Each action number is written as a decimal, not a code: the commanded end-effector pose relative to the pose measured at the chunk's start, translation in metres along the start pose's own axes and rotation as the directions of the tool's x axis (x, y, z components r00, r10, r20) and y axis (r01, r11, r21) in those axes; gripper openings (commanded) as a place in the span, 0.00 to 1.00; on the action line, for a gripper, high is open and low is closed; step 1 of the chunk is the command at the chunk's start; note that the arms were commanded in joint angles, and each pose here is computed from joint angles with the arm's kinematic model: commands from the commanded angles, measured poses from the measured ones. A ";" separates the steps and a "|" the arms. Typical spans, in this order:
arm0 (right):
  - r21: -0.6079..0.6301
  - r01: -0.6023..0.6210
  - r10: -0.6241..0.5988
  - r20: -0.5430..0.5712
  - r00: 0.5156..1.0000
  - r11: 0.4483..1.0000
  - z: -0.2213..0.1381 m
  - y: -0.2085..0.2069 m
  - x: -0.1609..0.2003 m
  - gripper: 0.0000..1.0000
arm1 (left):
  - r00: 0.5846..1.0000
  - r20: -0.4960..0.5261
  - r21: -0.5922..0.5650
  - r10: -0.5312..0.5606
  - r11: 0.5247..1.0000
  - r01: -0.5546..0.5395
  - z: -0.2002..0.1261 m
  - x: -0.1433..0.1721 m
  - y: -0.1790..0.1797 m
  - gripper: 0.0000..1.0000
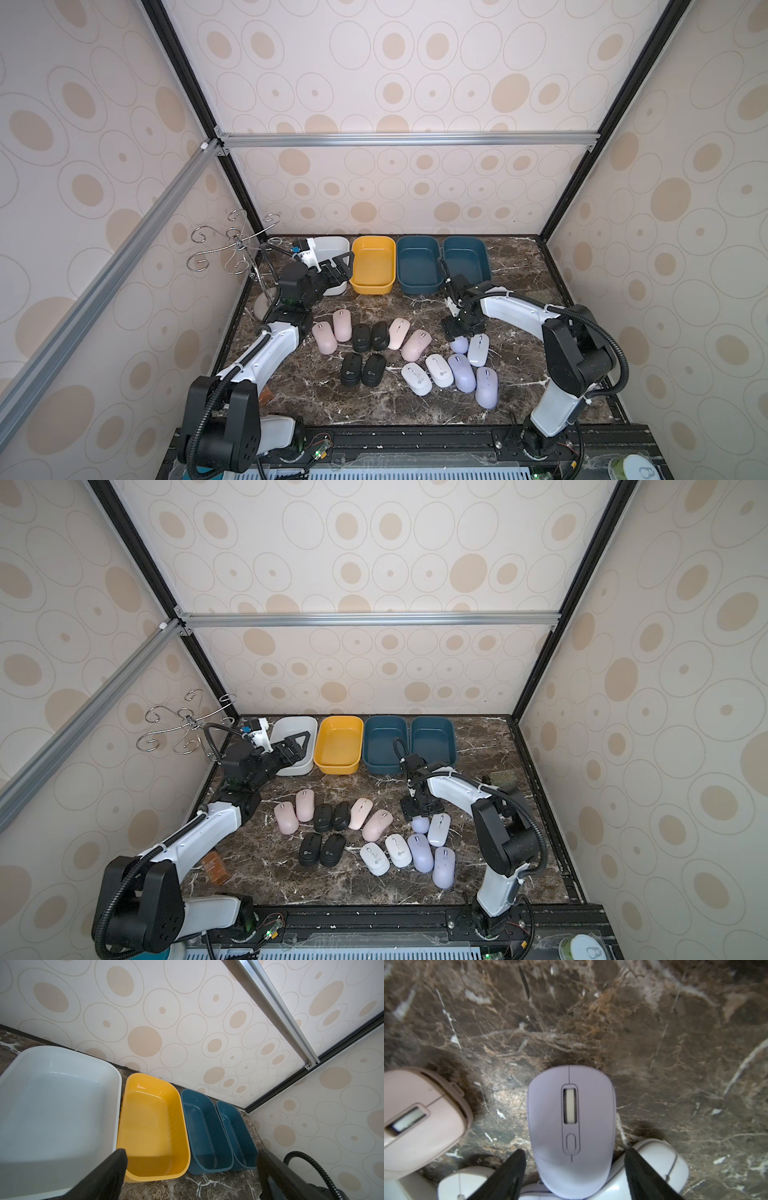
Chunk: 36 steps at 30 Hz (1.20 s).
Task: Place the mice by color into the storage box
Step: Pick up the mouse from the center of the board.
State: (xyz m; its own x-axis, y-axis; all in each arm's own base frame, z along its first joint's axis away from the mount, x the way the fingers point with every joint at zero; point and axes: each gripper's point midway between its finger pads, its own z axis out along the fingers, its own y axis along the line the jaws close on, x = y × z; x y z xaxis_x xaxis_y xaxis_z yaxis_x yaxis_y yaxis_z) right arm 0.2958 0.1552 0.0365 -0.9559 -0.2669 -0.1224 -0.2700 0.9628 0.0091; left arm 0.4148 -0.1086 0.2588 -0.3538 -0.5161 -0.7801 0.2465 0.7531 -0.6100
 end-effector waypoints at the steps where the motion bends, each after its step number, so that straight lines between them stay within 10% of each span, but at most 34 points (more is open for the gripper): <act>1: 0.004 -0.003 0.003 -0.027 1.000 1.000 0.010 -0.002 0.008 0.72 | 1.000 0.029 0.046 -0.006 0.999 0.004 0.001 -0.016 -0.017 0.98; 17: 0.029 -0.008 0.008 -0.007 1.000 1.000 0.022 -0.005 0.000 0.54 | 1.000 0.027 0.032 0.004 0.999 -0.004 0.002 -0.015 -0.014 0.98; 36: 0.072 -0.195 0.154 0.383 0.911 0.978 -0.082 -0.042 -0.110 0.38 | 0.999 0.031 0.014 0.017 1.000 -0.017 0.001 -0.016 -0.011 0.99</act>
State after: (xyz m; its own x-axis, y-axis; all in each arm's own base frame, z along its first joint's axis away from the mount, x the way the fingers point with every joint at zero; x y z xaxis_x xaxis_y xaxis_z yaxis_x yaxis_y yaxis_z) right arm 0.3744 0.1574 0.1089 -0.8971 -0.1573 -0.4128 -0.1607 0.9866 -0.0266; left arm 0.4151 -0.1083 0.2575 -0.3575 -0.5177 -0.7773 0.2410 0.7530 -0.6123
